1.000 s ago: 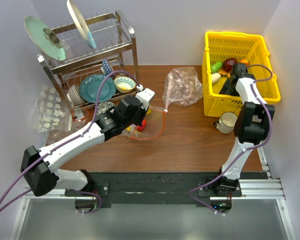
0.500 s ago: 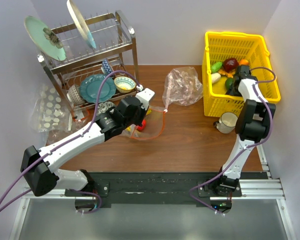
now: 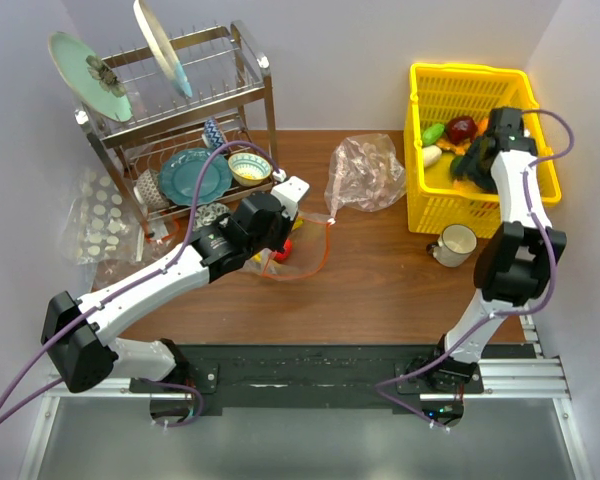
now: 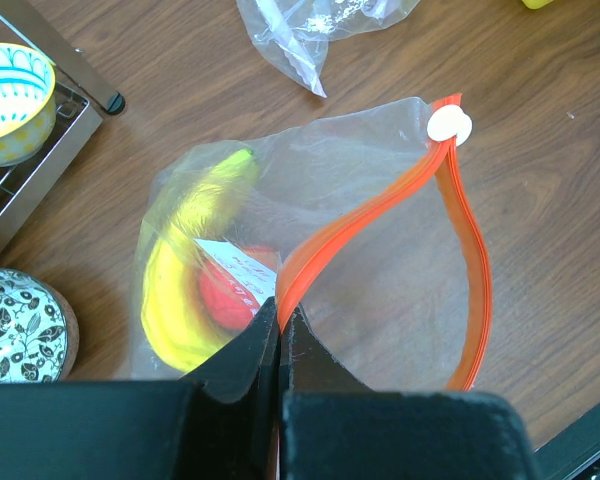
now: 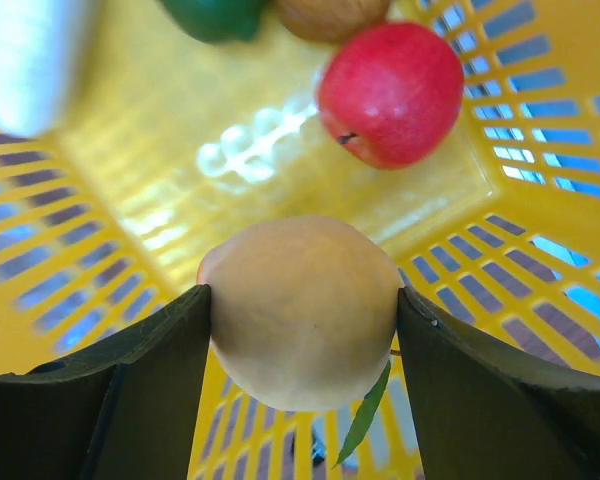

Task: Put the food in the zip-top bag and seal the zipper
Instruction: Pick up the fake fruit from the bin.

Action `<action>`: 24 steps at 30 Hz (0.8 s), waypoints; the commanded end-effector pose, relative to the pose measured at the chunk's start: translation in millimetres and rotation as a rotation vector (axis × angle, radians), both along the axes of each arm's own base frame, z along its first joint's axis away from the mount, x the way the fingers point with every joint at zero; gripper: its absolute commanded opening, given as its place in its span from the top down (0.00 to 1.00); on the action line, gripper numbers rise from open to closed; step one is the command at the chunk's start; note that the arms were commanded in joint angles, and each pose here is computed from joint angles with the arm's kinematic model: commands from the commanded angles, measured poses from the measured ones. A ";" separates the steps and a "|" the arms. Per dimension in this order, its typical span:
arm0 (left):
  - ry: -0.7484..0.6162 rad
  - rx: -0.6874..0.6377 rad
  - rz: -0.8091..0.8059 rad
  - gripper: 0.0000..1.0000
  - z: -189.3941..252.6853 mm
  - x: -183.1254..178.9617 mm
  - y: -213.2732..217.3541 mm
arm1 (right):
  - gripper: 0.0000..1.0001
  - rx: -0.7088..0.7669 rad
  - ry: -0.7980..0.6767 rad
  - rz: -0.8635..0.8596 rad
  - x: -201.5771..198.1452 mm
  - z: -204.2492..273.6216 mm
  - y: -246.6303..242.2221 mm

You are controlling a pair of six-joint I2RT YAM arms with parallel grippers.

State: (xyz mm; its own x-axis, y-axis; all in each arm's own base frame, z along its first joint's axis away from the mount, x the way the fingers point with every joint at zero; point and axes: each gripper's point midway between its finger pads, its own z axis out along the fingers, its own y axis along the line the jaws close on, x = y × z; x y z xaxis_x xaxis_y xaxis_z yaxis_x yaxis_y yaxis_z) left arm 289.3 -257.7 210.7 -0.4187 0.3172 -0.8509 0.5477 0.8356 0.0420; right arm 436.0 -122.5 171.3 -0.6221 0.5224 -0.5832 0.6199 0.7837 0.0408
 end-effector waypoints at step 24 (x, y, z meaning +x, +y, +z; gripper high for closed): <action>-0.042 -0.013 0.005 1.00 10.6 3.8 1.5 | 0.74 -0.013 -0.357 0.309 -15.4 154.8 59.2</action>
State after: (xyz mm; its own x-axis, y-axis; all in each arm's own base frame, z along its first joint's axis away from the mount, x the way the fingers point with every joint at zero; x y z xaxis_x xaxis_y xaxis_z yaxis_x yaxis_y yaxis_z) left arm 290.1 -256.8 210.9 -0.4183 0.3169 -0.8512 0.5428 0.8386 0.0456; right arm 420.0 -90.3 262.3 -0.5752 0.4203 -0.7018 0.4488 0.8794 0.1588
